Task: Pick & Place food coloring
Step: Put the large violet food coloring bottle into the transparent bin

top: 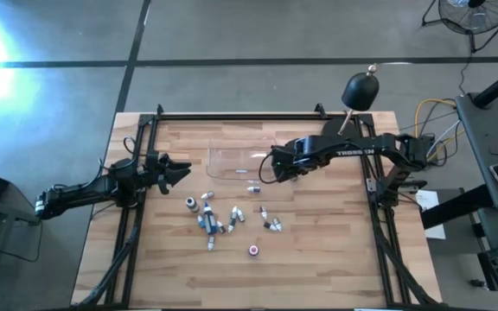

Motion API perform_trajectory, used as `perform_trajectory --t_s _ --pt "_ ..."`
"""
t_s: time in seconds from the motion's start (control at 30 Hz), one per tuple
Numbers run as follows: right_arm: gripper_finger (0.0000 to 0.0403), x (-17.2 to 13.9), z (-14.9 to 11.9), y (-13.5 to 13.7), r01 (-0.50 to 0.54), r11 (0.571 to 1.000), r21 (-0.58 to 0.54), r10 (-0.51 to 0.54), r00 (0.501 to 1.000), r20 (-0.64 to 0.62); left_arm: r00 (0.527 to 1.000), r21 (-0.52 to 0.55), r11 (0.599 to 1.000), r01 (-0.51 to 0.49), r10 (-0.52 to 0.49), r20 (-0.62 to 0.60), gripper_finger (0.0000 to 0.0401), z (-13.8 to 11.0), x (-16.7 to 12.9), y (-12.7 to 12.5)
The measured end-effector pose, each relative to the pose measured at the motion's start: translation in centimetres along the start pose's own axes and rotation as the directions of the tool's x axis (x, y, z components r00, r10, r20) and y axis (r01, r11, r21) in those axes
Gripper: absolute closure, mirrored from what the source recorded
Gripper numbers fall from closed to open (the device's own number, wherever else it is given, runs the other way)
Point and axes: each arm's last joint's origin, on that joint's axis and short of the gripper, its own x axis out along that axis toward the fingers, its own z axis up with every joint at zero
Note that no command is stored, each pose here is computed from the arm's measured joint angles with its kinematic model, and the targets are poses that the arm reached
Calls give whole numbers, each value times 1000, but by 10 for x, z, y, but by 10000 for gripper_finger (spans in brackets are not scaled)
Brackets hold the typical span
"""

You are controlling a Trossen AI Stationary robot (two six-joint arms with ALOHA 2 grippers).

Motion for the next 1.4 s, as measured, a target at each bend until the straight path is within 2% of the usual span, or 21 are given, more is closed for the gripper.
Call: perform_trajectory --t_s 0.3,0.63,0.83,1.0,1.1,1.23,1.33,1.4 --pt "289 1 2 -1 1 1000 -13 -1 1000 2 1000 0 1000 0 0 0 240 0 0 0" --pt "297 -2 4 -2 -3 999 -51 4 1000 4 1000 0 1000 0 0 0 240 0 0 0" --pt "304 -47 12 -4 -81 995 -53 84 994 69 1000 0 1000 0 0 0 240 0 0 0" --pt "306 -98 22 -4 -126 990 -70 139 963 229 1000 0 1000 0 0 0 240 0 0 0" --pt "306 -126 26 2 -170 976 -134 204 930 307 1000 0 1000 0 0 0 240 0 0 0" --pt "307 -146 26 19 -198 949 -245 281 884 374 1000 0 1000 0 0 0 240 0 0 0" --pt "307 -149 25 33 -206 913 -352 334 872 358 1000 0 1000 0 0 0 240 0 0 0" --pt "307 -141 24 45 -199 889 -413 345 884 316 1000 0 1000 0 0 0 240 0 0 0"
